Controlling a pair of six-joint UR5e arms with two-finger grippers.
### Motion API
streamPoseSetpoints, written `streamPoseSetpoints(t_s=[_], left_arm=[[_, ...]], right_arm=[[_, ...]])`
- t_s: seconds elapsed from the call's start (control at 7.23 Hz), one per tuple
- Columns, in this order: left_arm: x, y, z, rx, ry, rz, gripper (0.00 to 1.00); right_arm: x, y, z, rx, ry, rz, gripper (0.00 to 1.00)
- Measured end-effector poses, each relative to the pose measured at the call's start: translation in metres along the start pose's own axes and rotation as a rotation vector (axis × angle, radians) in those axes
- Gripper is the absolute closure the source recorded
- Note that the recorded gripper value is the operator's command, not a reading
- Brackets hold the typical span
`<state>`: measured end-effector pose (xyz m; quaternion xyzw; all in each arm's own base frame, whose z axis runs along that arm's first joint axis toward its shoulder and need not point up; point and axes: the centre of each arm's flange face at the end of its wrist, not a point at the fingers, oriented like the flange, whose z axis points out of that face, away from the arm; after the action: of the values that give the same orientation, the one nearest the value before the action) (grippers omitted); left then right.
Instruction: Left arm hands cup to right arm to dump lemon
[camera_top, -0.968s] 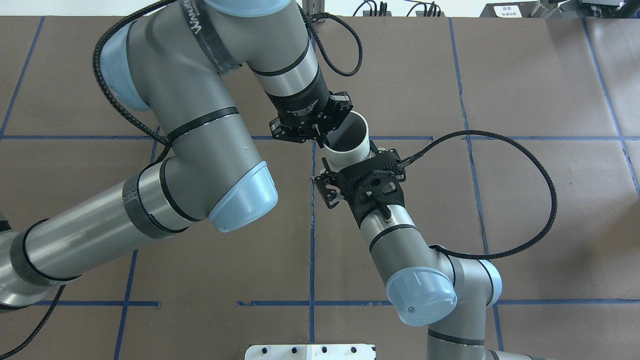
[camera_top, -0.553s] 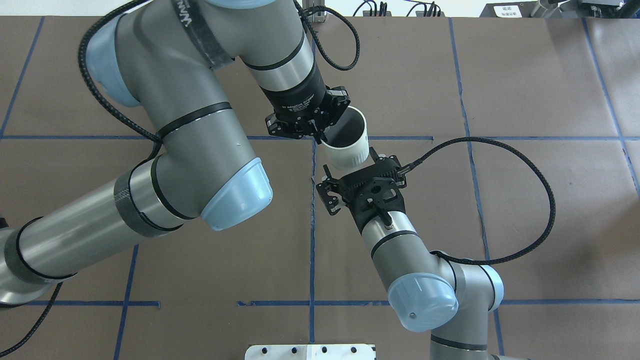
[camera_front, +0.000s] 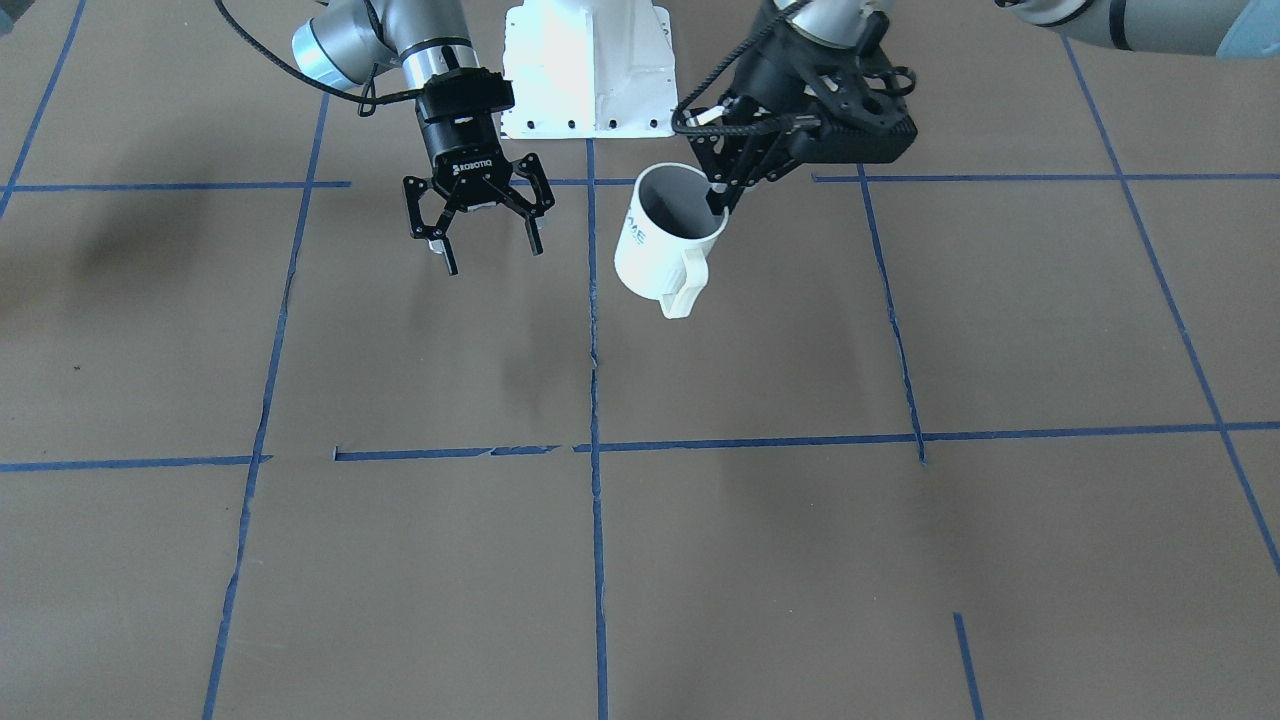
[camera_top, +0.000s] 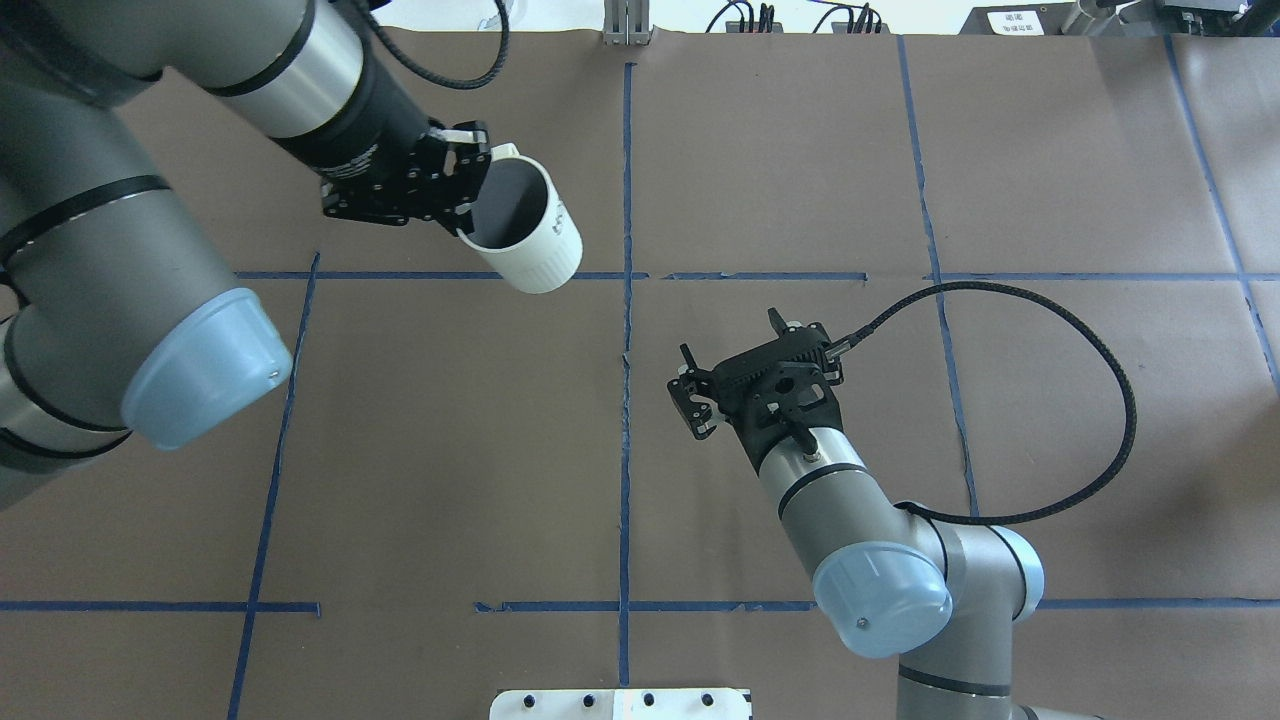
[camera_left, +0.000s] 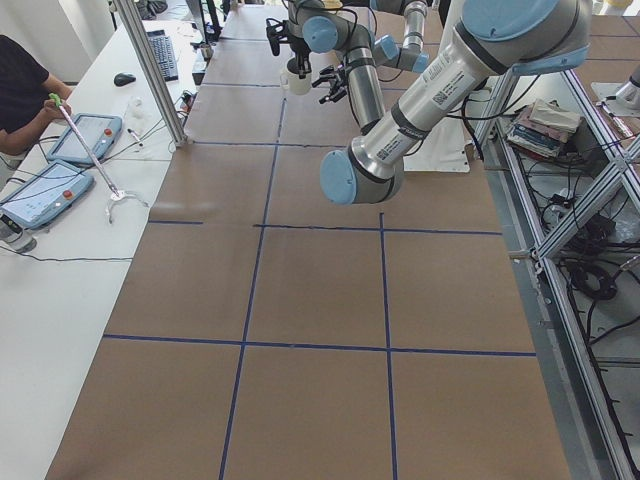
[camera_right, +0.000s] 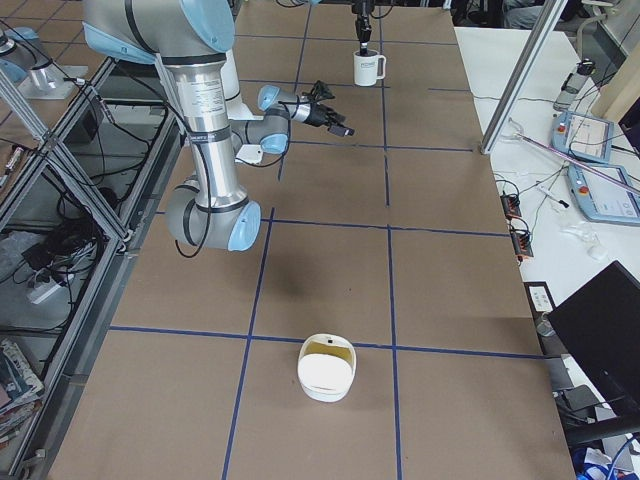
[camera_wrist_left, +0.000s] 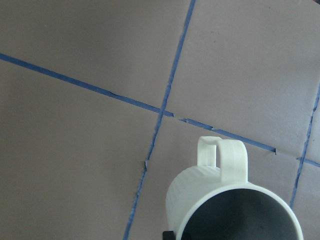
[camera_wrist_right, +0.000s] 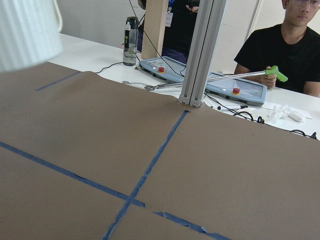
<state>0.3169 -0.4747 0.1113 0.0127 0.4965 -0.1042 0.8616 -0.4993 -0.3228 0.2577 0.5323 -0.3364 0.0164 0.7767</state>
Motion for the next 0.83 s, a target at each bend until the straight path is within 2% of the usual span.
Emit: streamPoseSetpoints(t_s=[0.14,0.41,0.69,0.83], left_arm=[[-0.040,-0.006,0.004,0.007,-0.032,0.064,1.00],[-0.133,-0.028,0.010,0.012,-0.120,0.205,1.00],[-0.217,-0.050,0.012,-0.008,-0.212,0.295,1.00],[-0.248,-0.062,0.015,-0.027,-0.245,0.303,1.00]], right_arm=[[0.018,-0.007,0.011,-0.036,-0.012,0.008,0.01],[0.087,-0.034,0.042,-0.145,-0.038,0.041,0.01],[0.187,-0.063,0.061,-0.286,-0.062,0.100,0.01],[0.242,-0.073,0.060,-0.368,-0.081,0.141,0.00]])
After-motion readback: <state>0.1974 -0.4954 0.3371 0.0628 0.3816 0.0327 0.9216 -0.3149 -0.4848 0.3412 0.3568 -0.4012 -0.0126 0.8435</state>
